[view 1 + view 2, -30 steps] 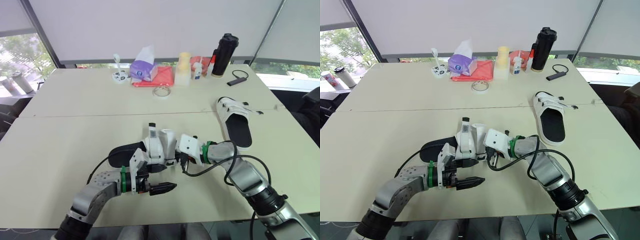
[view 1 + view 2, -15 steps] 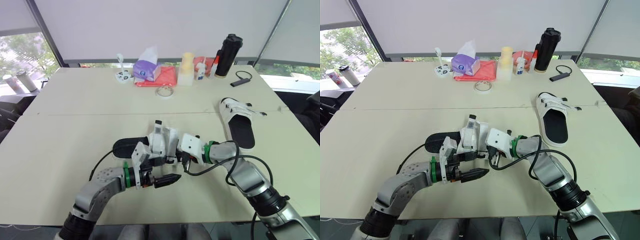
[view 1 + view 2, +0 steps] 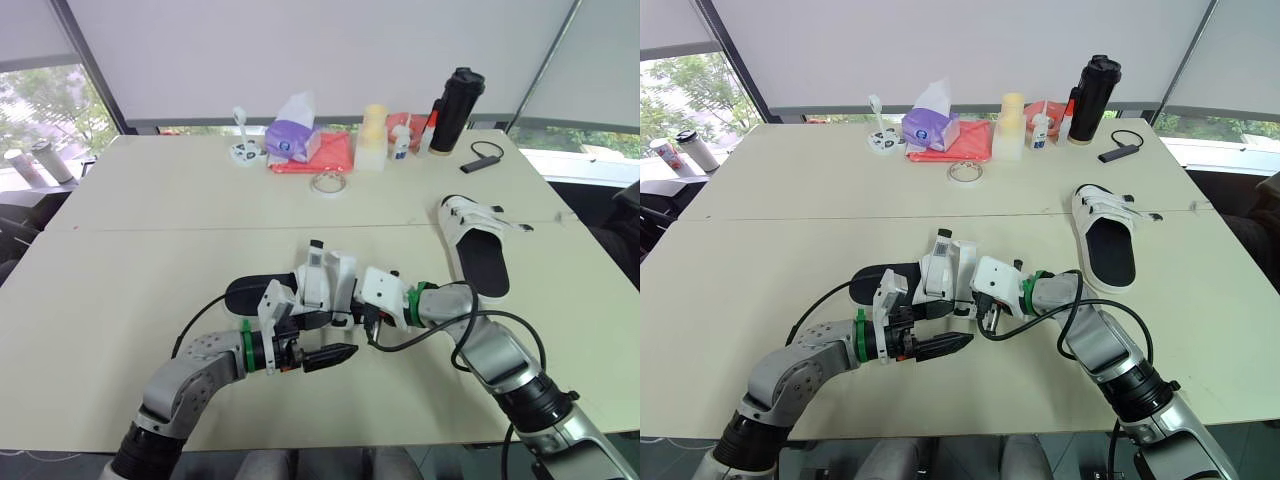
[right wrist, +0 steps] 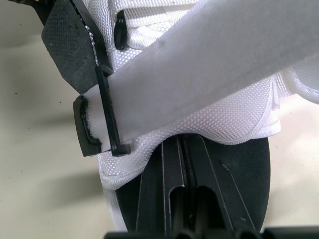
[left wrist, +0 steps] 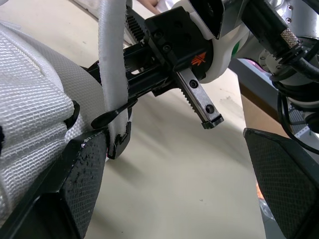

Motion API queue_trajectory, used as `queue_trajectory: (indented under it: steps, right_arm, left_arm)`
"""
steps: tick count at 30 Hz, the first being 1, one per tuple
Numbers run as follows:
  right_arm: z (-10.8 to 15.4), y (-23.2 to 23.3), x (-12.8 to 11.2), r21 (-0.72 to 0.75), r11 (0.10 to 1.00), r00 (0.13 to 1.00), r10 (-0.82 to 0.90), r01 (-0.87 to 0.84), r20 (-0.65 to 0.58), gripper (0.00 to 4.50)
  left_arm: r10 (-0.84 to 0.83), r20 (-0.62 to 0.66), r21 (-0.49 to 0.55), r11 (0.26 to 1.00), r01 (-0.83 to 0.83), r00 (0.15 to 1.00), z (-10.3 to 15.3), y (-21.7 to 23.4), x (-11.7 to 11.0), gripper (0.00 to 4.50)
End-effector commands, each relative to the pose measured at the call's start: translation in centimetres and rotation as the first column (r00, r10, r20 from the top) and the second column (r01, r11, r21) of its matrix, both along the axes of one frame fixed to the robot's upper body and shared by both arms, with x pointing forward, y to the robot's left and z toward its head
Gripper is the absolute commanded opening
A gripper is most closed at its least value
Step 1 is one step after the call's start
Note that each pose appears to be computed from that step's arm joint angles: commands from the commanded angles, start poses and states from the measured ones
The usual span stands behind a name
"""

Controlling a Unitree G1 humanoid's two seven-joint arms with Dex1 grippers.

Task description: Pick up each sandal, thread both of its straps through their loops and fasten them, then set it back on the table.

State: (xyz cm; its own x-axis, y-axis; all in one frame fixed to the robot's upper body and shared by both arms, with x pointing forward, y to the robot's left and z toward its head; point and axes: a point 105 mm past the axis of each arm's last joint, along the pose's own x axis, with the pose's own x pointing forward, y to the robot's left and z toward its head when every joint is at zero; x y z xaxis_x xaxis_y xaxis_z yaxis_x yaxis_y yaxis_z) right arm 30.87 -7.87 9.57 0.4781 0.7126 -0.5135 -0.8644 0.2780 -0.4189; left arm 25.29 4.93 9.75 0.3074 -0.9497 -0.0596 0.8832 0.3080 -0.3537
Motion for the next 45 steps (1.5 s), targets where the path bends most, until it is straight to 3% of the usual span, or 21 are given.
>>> queue_trajectory:
  steps: [1,6,7,17,22,26,36,45]
  right_arm:
    - [-2.2,-0.2,-0.8,-0.042,0.999,0.996,0.000,-0.003,-0.086,0.00]
    - [-2.2,-0.2,-0.7,-0.041,0.999,0.996,0.000,-0.003,-0.084,0.00]
    - [-2.2,-0.1,-0.7,-0.040,0.999,0.996,0.000,-0.003,-0.084,0.00]
    - [-2.3,-0.3,-0.8,-0.041,0.999,0.996,-0.007,0.004,-0.085,0.00]
    - [-2.3,-0.2,-0.7,-0.041,0.999,0.997,-0.005,0.001,-0.082,0.00]
    - [-2.3,-0.2,-0.6,-0.044,0.999,0.997,-0.003,-0.001,-0.081,0.00]
    - [-2.4,-0.3,-0.7,-0.051,0.999,0.997,-0.001,-0.003,-0.078,0.00]
    - [-2.4,-0.4,-0.6,-0.048,0.999,0.997,-0.005,0.002,-0.076,0.00]
  left_arm:
    - [-0.017,0.063,-0.040,0.999,0.019,0.998,2.0,-0.5,0.2,2.62]
    - [-0.044,0.034,-0.027,0.999,0.045,0.998,1.5,-0.7,-0.1,0.09]
    - [-0.048,0.027,-0.020,0.999,0.049,0.998,1.2,-0.6,-0.1,0.01]
    - [-0.075,-0.051,0.034,0.996,0.077,0.996,-0.8,0.4,-0.6,0.01]
    - [-0.259,-0.212,0.064,0.959,0.278,0.942,-1.4,1.6,-4.1,0.01]
    - [-0.375,-0.222,0.122,0.905,0.407,0.900,-1.1,2.5,-5.8,0.01]
    - [-0.438,-0.081,0.081,0.892,0.444,0.895,1.7,2.0,-5.2,0.01]
    - [-0.231,0.017,-0.146,0.962,0.231,0.973,6.4,2.5,-0.7,0.01]
